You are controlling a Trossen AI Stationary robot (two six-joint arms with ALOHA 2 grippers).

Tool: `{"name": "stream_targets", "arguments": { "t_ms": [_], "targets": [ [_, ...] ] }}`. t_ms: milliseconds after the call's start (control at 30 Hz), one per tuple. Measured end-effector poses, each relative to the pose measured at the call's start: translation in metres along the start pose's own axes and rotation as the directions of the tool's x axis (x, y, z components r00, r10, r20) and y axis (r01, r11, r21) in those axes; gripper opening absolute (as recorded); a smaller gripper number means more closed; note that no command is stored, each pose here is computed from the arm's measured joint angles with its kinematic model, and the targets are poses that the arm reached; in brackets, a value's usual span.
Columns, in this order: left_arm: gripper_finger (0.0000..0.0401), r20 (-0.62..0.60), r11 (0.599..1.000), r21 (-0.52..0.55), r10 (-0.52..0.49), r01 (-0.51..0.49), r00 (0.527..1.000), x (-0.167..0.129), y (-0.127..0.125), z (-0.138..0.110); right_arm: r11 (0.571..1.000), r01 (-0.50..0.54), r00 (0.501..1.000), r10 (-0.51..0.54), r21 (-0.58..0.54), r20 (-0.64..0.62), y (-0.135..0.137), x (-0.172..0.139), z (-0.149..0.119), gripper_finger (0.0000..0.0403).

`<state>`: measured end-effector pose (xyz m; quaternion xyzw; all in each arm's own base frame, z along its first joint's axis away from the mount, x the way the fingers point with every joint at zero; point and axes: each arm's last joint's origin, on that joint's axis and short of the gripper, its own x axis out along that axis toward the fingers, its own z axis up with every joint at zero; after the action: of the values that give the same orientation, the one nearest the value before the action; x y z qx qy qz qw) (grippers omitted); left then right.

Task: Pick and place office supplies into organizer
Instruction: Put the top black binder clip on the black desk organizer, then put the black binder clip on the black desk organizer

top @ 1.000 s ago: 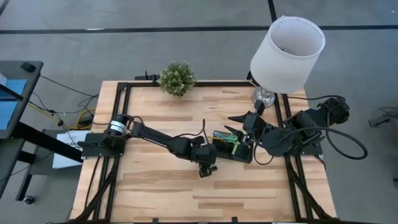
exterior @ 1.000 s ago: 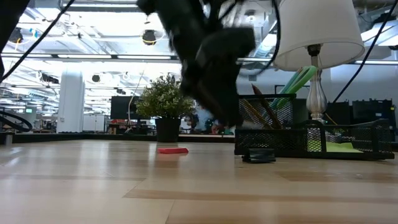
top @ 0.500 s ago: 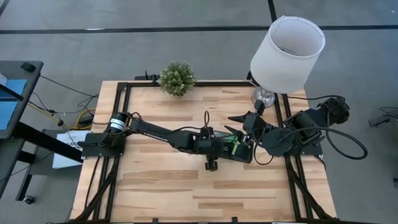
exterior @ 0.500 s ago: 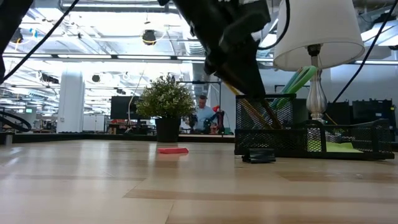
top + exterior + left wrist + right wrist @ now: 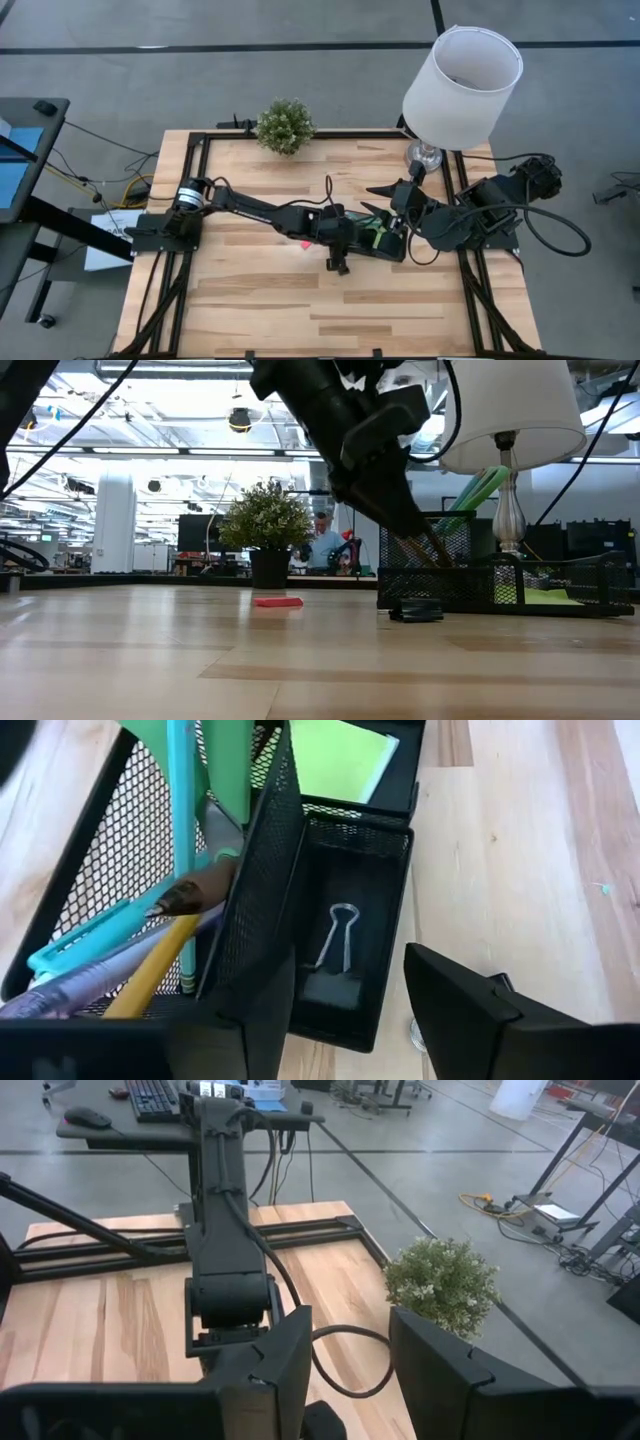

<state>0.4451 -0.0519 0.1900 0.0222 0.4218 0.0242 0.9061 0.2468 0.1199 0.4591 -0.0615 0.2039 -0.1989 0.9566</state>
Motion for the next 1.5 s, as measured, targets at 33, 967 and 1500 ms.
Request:
{"name": "stream_targets", "arguments": {
  "t_ms": [33, 967, 1500],
  "targets": [
    [0.0188, 0.001, 1.000, -0.006, -0.003, 0.003, 1.000, 0.000, 0.001, 0.000, 1.000, 0.000, 1.000, 0.000, 0.000, 0.000, 0.000, 0.000, 0.000, 0.0129],
    [0.0201, 0.199, 0.629, -0.776, 0.186, 0.039, 0.962, -0.053, -0.078, 0.035, 1.000, 0.000, 1.000, 0.000, 0.000, 0.000, 0.000, 0.000, 0.000, 0.0129],
    [0.0215, 0.083, 0.086, -0.993, 0.099, 0.075, 0.992, 0.022, -0.104, -0.008, 1.000, -0.001, 1.000, 0.001, 0.004, 0.003, 0.000, 0.000, 0.000, 0.0129]
  ]
}}
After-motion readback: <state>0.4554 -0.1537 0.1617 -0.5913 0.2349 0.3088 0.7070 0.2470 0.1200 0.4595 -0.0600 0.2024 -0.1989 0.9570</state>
